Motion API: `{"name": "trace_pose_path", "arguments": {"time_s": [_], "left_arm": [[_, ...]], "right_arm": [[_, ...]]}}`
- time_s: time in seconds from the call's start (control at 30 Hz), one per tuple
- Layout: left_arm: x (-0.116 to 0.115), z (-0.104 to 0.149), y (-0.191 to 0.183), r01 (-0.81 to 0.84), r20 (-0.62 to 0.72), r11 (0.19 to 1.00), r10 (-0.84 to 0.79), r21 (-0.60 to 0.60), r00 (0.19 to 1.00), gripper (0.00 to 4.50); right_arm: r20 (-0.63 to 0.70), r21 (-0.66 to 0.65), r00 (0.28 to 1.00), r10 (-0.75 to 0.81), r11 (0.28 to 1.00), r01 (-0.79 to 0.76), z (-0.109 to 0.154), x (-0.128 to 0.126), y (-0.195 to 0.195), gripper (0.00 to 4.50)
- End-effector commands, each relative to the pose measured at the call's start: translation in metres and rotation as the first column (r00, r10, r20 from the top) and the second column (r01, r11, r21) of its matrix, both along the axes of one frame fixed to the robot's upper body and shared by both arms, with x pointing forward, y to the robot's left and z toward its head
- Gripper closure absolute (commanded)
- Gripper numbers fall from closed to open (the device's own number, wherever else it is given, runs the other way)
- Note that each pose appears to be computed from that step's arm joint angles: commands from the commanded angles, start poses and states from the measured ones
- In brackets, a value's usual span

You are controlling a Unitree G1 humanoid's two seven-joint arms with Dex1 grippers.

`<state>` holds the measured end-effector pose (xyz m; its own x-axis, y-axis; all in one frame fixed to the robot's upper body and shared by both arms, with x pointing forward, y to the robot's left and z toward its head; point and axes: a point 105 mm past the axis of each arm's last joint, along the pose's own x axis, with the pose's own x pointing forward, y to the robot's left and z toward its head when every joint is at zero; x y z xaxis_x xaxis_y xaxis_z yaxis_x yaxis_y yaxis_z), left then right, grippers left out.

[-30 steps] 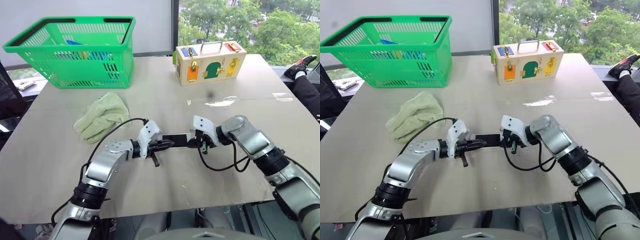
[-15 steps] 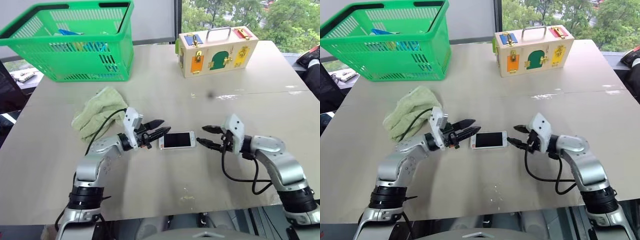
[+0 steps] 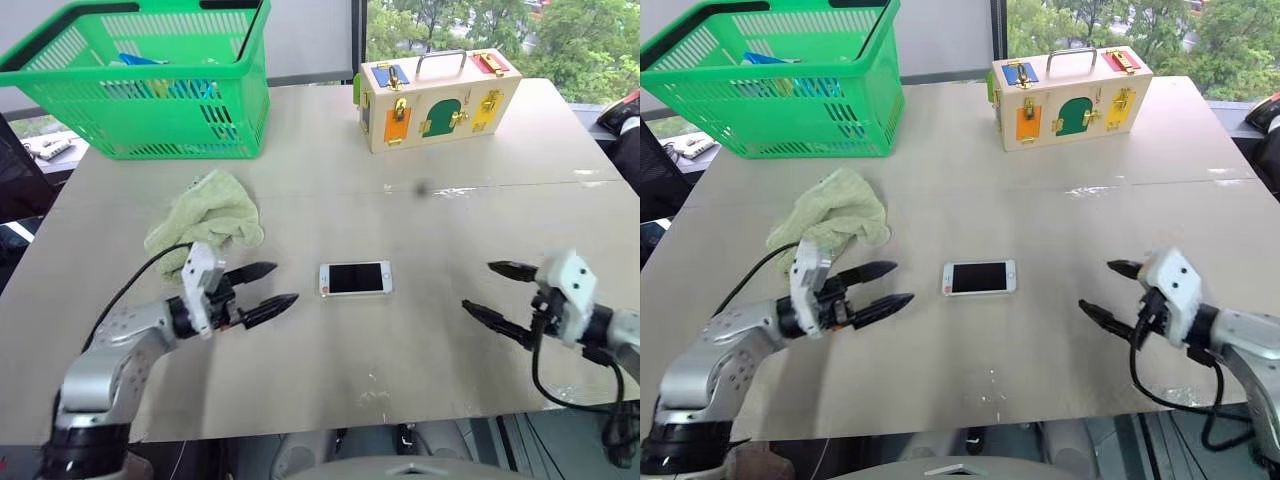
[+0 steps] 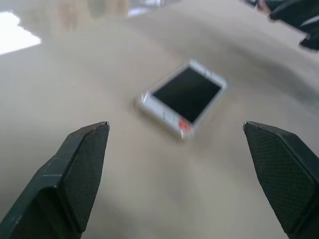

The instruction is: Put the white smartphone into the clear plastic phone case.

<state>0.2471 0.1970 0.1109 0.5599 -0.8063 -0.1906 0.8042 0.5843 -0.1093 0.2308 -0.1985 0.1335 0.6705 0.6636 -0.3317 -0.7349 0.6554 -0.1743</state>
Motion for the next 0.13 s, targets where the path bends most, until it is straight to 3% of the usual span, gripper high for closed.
{"name": "trace_pose_path", "arguments": {"time_s": [0.03,0.13], "left_arm": [[-0.0082,0.0117,0.0037,0.004,0.044,1.0,-0.005,0.014,0.999,0.07],[-0.0089,0.011,0.009,-0.029,0.046,0.999,0.028,0.014,0.999,0.07]], "right_arm": [[0.037,-0.013,0.999,0.005,1.0,-0.004,0.0112,-0.0083,-0.0041,0.0],[0.029,-0.02,1.0,-0.01,1.0,0.011,0.0083,-0.0121,-0.0076,0.0]]}}
